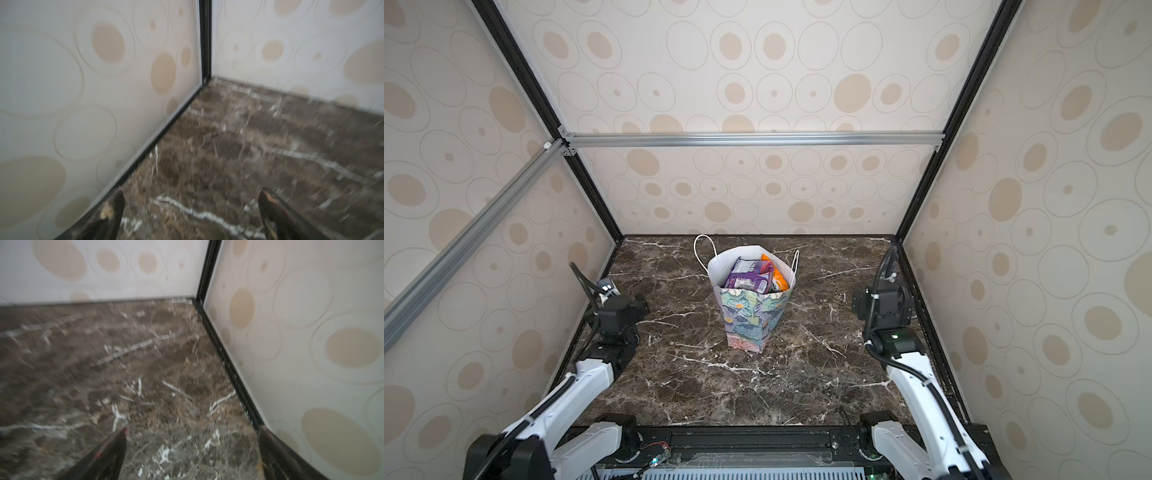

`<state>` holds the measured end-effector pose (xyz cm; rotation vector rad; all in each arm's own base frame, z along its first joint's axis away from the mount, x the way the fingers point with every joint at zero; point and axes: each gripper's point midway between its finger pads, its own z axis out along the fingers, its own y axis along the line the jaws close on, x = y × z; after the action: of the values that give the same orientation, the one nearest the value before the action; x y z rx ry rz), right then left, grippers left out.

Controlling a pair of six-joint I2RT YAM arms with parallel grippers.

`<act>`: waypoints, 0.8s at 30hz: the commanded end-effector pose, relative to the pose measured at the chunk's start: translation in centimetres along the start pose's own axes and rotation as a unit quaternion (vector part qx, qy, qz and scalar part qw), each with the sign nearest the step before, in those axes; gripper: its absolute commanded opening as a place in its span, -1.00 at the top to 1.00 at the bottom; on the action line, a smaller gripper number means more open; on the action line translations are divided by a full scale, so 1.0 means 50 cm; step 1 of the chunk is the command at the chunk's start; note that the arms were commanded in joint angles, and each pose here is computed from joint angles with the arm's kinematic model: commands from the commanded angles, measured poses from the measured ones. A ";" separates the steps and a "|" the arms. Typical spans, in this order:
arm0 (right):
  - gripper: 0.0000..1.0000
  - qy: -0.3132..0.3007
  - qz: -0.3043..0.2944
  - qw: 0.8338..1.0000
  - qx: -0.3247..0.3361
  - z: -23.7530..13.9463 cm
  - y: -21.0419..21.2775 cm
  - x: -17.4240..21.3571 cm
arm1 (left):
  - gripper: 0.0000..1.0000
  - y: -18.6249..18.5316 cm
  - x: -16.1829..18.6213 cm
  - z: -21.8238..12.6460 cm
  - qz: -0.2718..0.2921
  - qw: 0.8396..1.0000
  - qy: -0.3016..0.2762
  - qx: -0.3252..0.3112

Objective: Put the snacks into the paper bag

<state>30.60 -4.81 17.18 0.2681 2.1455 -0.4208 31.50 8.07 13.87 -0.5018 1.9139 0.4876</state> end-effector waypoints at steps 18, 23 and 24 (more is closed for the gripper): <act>-0.98 -0.178 -0.020 0.977 -0.118 0.158 0.180 0.030 | -1.00 -0.160 -0.008 0.044 0.021 0.969 -0.139 0.205; -1.00 -0.105 -0.013 0.982 -0.157 0.188 0.185 0.043 | -1.00 -0.165 -0.007 0.043 0.028 0.968 -0.139 0.205; -0.99 -0.098 -0.014 0.983 -0.158 0.188 0.186 0.044 | -1.00 -0.166 -0.008 0.044 0.029 0.968 -0.140 0.205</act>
<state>39.24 -0.47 7.92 0.0429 1.9761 -0.1567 37.34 2.89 11.24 -0.1378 1.7431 0.1718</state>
